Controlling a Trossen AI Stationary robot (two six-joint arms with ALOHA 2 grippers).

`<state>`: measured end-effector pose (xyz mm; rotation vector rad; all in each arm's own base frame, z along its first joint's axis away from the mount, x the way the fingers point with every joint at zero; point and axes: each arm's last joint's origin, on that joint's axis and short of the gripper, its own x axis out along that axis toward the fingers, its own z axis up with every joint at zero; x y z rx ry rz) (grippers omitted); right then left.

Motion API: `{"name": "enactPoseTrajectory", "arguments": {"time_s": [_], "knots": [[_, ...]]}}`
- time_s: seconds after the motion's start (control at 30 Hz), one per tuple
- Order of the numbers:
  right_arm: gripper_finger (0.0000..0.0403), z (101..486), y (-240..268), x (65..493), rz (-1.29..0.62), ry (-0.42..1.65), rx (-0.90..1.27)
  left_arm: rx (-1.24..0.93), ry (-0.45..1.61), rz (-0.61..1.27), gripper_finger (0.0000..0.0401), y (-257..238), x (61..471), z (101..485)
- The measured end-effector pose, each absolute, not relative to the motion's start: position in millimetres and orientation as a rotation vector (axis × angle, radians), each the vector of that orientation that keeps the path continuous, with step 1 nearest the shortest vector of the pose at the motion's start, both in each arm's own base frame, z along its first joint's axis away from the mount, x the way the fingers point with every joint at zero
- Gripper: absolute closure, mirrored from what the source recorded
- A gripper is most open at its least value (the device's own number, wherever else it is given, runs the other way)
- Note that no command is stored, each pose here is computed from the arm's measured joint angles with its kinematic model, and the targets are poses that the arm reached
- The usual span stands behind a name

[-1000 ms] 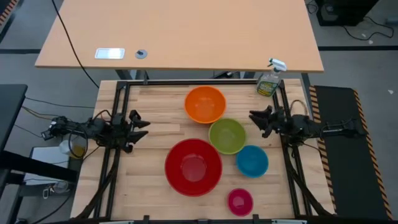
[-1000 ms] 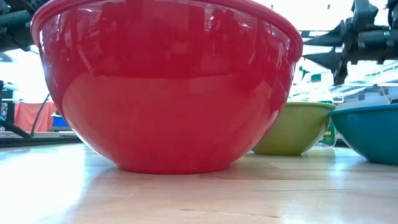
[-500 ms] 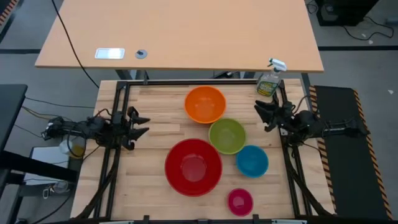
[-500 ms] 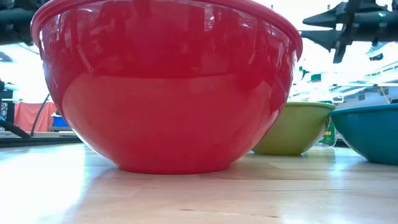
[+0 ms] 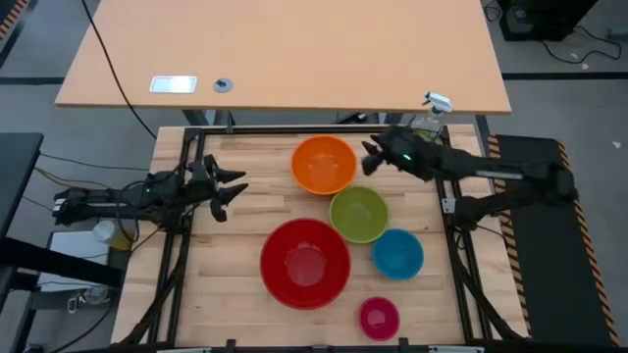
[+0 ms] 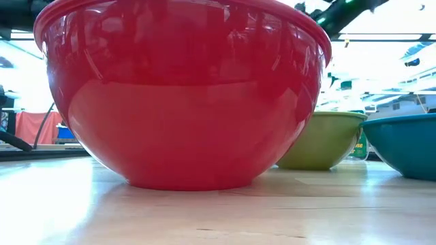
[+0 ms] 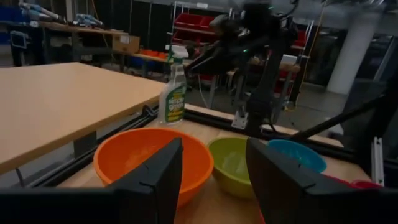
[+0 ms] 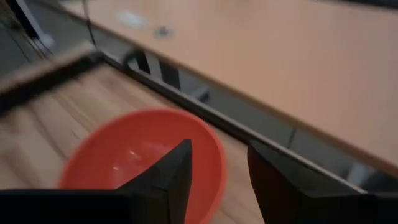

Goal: Nest bowls inside each other
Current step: Stack the large orange bowl on top of the extra large red bowl

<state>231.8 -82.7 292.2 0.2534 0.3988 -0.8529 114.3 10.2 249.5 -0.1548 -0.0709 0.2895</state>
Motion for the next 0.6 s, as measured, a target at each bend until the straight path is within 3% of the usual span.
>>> {"name": "enactPoseTrajectory", "arguments": {"time_s": [0.13, 0.4, 0.6], "knots": [[0.0202, 276.3, -115.8, 257.2, -0.836, 0.547, 0.281, -0.160, -0.077, 0.289, 0.0222, 10.2, 113.5, 250.5], [0.0083, 251.2, -179.0, 288.2, -0.821, 0.751, 0.401, -0.149, -0.055, 0.291, 0.0222, 10.3, 114.0, 248.6], [0.0066, 231.5, -200.8, 311.8, -0.806, 0.965, 0.443, -0.144, -0.021, 0.293, 0.0222, 10.2, 114.0, 245.5]]}}
